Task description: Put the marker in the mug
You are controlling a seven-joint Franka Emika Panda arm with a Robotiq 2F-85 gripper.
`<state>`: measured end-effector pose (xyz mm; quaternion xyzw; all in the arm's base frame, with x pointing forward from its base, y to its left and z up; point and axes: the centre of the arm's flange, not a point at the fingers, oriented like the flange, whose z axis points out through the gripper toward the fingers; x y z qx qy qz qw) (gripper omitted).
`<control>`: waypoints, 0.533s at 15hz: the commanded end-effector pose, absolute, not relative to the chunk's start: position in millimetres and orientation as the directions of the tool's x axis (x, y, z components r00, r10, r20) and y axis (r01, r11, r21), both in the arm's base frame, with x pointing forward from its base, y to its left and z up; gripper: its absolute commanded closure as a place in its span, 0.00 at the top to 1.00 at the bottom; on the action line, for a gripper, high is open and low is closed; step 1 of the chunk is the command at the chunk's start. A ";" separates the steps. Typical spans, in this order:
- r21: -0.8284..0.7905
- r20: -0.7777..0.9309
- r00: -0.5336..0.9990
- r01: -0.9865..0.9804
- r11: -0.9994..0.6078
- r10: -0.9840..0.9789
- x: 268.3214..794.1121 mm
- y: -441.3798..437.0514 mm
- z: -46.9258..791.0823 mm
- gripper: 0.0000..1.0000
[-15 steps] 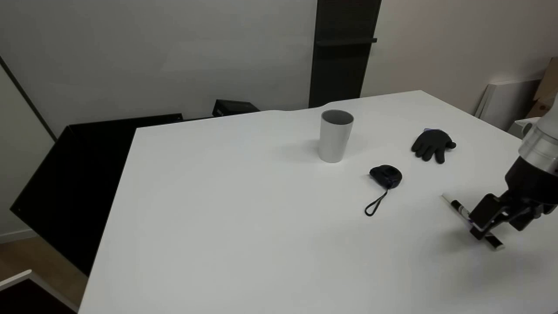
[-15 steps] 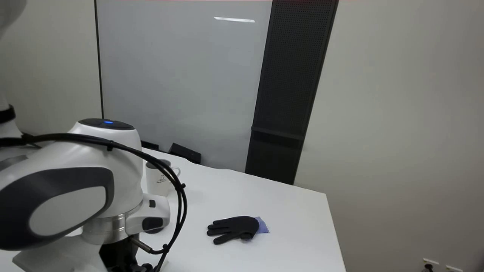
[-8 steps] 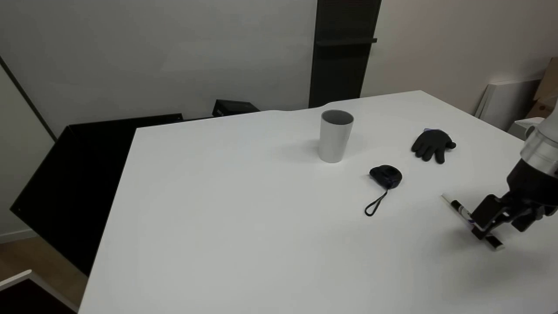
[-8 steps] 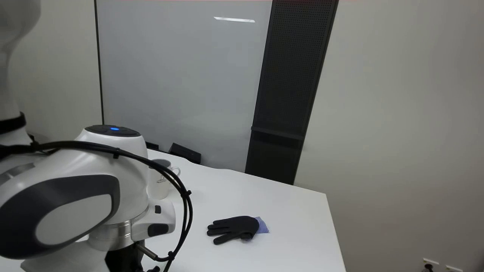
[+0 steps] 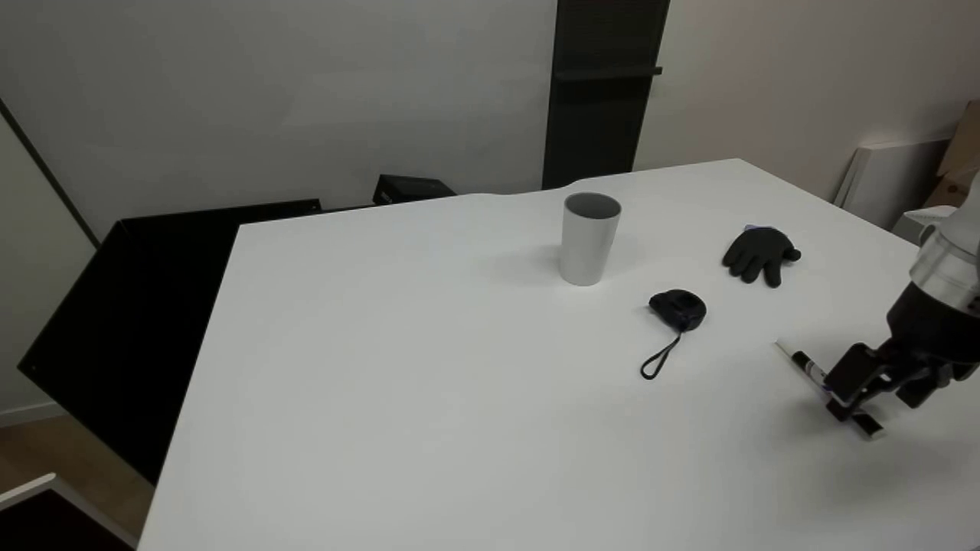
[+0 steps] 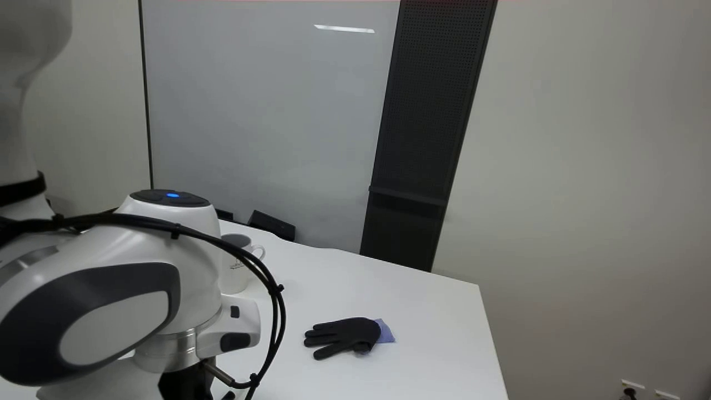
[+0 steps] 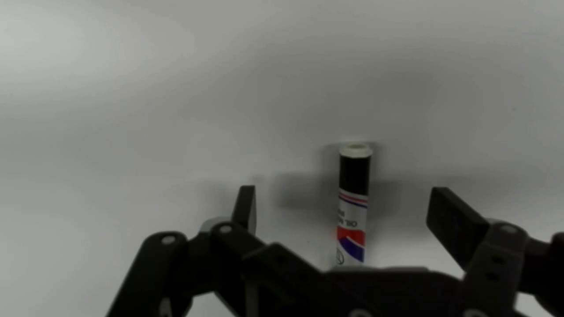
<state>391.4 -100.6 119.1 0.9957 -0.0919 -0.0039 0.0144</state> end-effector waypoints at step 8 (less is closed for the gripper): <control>0.038 -0.004 0.970 -0.243 -0.969 -0.243 397.2 -107.5 109.0 0.31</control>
